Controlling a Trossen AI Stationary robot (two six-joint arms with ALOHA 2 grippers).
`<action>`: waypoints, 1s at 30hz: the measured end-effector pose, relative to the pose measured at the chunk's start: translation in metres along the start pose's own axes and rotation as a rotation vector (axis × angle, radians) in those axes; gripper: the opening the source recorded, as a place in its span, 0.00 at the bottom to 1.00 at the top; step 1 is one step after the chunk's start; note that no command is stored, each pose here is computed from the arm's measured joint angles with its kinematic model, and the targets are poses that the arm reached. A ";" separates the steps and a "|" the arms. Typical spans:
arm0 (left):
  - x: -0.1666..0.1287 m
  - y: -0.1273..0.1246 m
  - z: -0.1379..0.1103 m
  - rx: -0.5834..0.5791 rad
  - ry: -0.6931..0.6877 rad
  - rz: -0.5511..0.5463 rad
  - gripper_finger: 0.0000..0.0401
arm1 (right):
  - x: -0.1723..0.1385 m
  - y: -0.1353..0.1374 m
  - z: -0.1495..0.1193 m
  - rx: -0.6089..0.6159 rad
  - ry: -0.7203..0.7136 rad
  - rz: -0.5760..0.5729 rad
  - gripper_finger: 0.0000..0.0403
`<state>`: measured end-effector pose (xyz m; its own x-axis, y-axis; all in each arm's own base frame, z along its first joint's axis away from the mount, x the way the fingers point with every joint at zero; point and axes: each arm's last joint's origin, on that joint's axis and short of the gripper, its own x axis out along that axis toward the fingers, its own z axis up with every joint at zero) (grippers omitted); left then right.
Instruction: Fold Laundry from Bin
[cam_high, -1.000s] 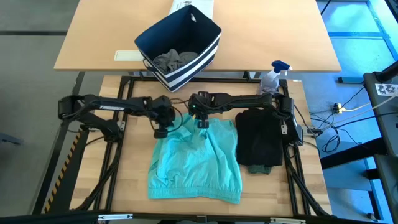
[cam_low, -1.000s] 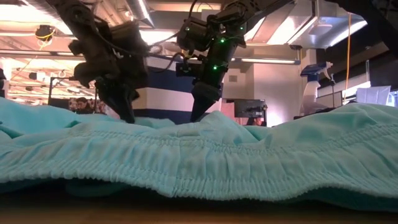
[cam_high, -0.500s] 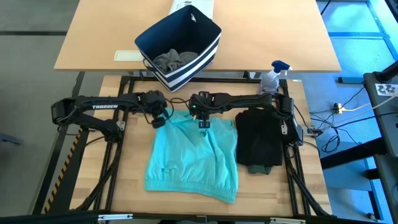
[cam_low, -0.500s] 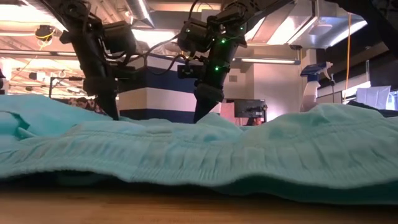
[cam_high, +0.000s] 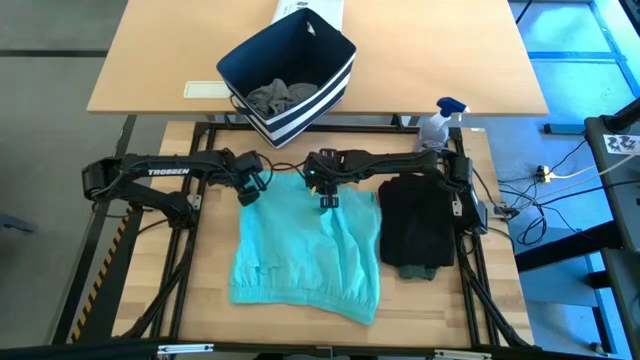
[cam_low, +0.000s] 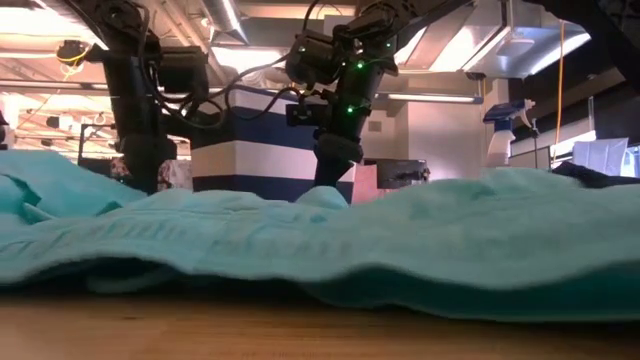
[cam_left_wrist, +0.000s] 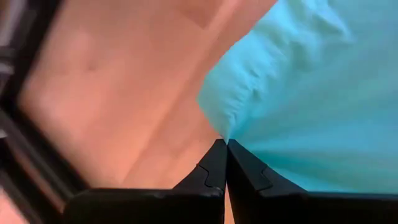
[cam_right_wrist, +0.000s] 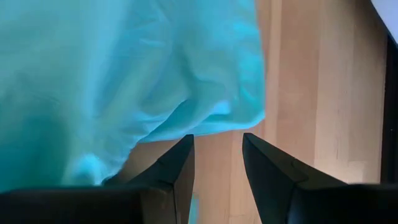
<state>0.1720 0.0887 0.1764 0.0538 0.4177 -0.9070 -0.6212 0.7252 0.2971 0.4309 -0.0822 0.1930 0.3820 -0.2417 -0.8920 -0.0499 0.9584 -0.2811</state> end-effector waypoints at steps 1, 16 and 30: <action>0.000 0.000 0.000 -0.002 -0.006 0.008 0.00 | 0.000 0.000 0.000 0.000 0.000 0.000 0.34; -0.018 -0.006 0.019 0.163 -0.108 -0.115 0.22 | 0.000 0.001 -0.004 -0.005 0.050 -0.004 0.34; -0.060 -0.066 0.010 0.373 -0.197 -0.446 0.33 | -0.035 0.047 -0.005 0.007 0.172 -0.097 0.34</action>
<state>0.2179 0.0216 0.2142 0.4107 0.0975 -0.9065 -0.1920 0.9812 0.0186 0.4107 -0.0291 0.2088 0.2212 -0.3550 -0.9083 -0.0143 0.9301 -0.3670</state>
